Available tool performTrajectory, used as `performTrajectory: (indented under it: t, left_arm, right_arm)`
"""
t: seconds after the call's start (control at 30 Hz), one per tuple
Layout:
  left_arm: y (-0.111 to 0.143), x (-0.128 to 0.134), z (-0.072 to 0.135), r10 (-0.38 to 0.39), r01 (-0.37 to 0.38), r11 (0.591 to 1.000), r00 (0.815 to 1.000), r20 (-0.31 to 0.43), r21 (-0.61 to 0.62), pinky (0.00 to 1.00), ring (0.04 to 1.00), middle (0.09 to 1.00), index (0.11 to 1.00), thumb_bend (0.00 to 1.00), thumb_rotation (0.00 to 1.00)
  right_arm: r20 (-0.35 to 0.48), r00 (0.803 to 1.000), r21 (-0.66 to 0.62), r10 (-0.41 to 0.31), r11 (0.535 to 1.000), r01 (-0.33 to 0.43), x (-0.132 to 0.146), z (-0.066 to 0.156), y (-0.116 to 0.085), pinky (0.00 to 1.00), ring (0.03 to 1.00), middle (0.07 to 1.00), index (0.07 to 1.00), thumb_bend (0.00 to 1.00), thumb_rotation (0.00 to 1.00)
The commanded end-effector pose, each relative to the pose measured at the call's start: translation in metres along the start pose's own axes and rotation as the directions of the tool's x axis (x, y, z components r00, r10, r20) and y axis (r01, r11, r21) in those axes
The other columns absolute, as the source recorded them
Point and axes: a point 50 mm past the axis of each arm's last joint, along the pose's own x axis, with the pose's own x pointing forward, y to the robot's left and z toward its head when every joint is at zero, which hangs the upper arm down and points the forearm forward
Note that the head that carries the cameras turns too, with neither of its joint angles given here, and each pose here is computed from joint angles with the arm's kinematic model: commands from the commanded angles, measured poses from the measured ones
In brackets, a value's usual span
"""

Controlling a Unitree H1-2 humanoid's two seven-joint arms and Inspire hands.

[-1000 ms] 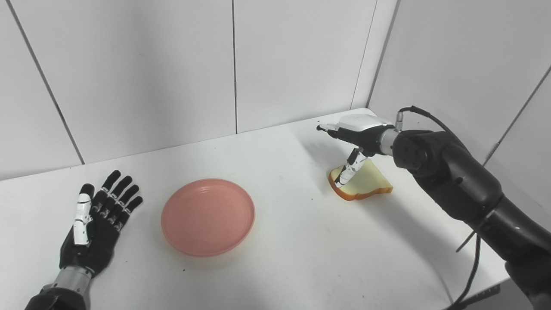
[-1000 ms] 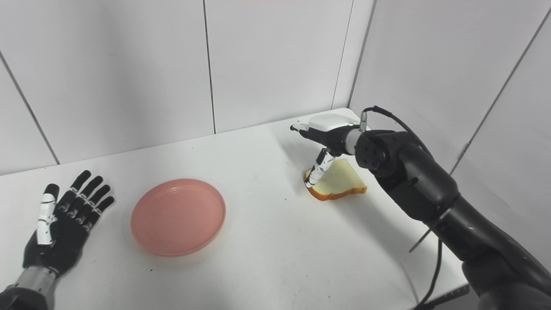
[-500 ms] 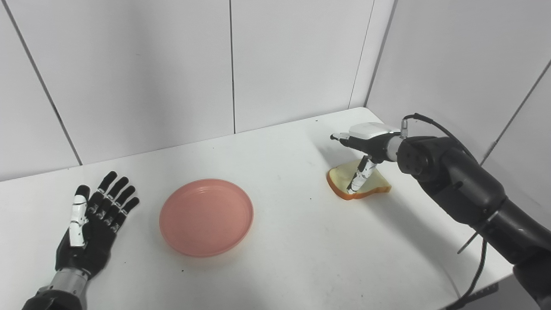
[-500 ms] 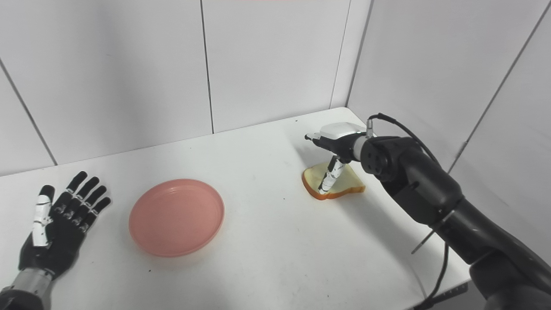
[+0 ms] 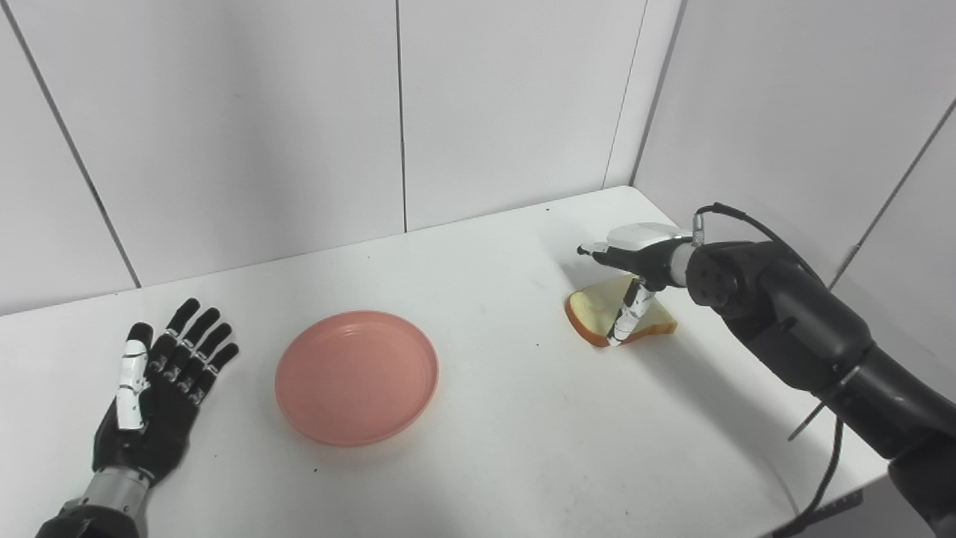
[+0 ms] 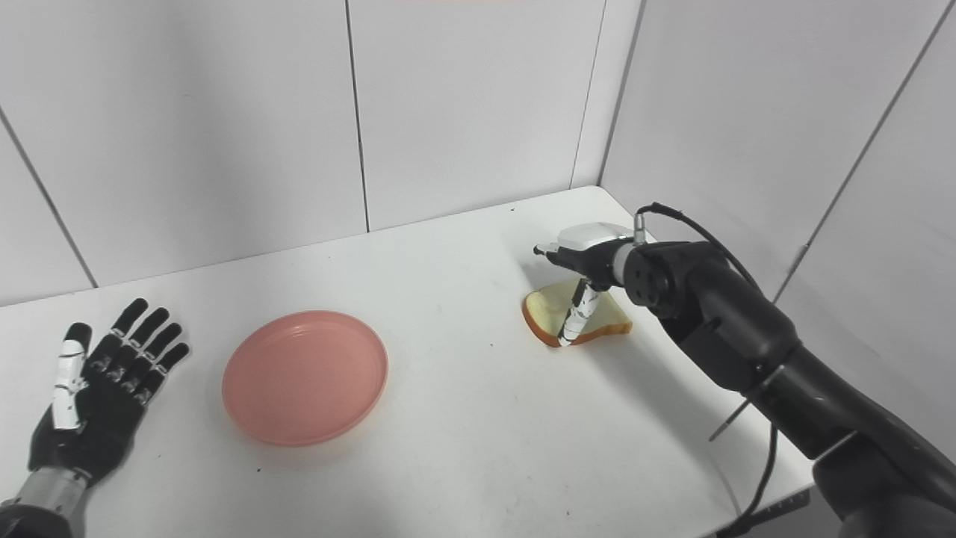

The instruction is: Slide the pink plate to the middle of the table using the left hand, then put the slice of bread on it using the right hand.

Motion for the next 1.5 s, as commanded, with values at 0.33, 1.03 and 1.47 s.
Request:
performTrajectory:
  t: [0.33,1.03,1.47]
  left_arm:
    - [0.018,-0.021,-0.022,0.068,-0.070,0.998,0.990,-0.125,-0.011,0.91,0.924,0.927,0.923,0.59,0.97]
    - [0.023,-0.025,-0.020,0.071,-0.072,0.997,0.989,-0.130,-0.004,0.91,0.926,0.929,0.925,0.59,0.98]
    - [0.022,-0.028,-0.020,0.067,-0.061,0.997,0.989,-0.134,0.044,0.91,0.929,0.929,0.926,0.62,0.97]
  right_arm:
    - [-0.059,0.997,-0.043,-0.050,0.998,0.047,-0.001,-0.012,-0.013,0.88,0.990,1.000,1.000,1.00,0.28]
    - [-0.054,0.994,0.015,-0.093,0.995,0.094,0.034,-0.018,-0.007,0.83,0.948,0.996,0.997,1.00,0.23]
    - [-0.014,0.996,0.051,-0.088,0.995,0.088,0.055,-0.003,0.005,0.78,0.895,0.945,0.955,1.00,0.16]
